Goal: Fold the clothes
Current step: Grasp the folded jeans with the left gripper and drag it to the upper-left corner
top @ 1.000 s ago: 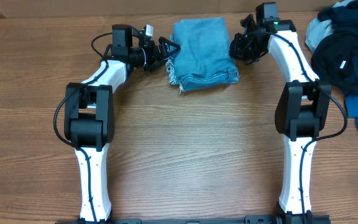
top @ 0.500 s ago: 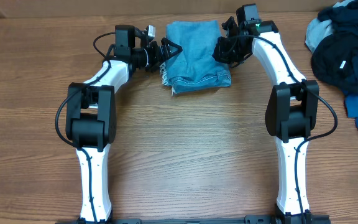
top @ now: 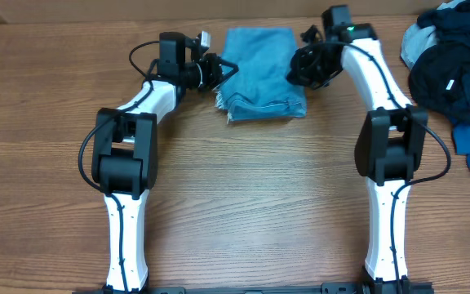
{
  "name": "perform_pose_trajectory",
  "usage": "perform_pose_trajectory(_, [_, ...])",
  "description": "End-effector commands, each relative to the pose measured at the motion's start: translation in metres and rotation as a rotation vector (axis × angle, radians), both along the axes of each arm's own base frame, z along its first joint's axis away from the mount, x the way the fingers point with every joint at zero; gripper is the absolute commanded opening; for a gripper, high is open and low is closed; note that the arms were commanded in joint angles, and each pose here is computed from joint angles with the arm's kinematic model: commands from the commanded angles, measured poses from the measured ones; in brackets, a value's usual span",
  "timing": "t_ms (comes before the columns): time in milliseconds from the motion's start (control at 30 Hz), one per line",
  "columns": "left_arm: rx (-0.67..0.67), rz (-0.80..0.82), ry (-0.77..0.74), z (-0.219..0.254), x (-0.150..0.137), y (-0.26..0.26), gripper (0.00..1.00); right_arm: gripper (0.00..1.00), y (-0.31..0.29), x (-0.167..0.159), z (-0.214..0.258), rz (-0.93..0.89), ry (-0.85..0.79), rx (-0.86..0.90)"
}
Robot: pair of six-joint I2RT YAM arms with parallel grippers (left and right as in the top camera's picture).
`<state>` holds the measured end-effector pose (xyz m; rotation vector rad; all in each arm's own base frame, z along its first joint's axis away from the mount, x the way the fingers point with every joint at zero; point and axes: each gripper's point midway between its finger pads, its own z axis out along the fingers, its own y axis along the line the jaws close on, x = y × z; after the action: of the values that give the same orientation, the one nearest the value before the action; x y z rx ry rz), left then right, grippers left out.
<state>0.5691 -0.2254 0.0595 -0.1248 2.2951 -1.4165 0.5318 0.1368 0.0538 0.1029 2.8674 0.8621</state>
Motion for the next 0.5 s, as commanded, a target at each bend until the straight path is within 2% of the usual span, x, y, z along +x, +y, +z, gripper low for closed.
perform_pose_trajectory(0, [-0.124, 0.051, -0.046, 0.036, 0.019, 0.003, 0.04, 0.04, -0.053, 0.023, 0.042, -0.09, -0.093, -0.006])
perform_pose_trajectory(100, [-0.182, 0.161, -0.089, 0.063, 0.042, 0.032, 0.04, 0.04, -0.082, 0.027, 0.067, -0.142, -0.128, -0.011])
perform_pose_trajectory(267, [-0.152, 0.325, -0.114, 0.09, 0.061, 0.074, 0.04, 0.04, -0.108, 0.024, 0.098, -0.19, -0.171, -0.019])
perform_pose_trajectory(367, [-0.034, 0.48, -0.065, 0.094, 0.063, 0.102, 0.04, 0.04, -0.114, 0.022, 0.107, -0.204, -0.189, -0.056])
perform_pose_trajectory(467, [0.139, 0.603, -0.044, 0.105, 0.053, 0.131, 0.04, 0.04, -0.117, 0.02, 0.113, -0.189, -0.205, -0.08])
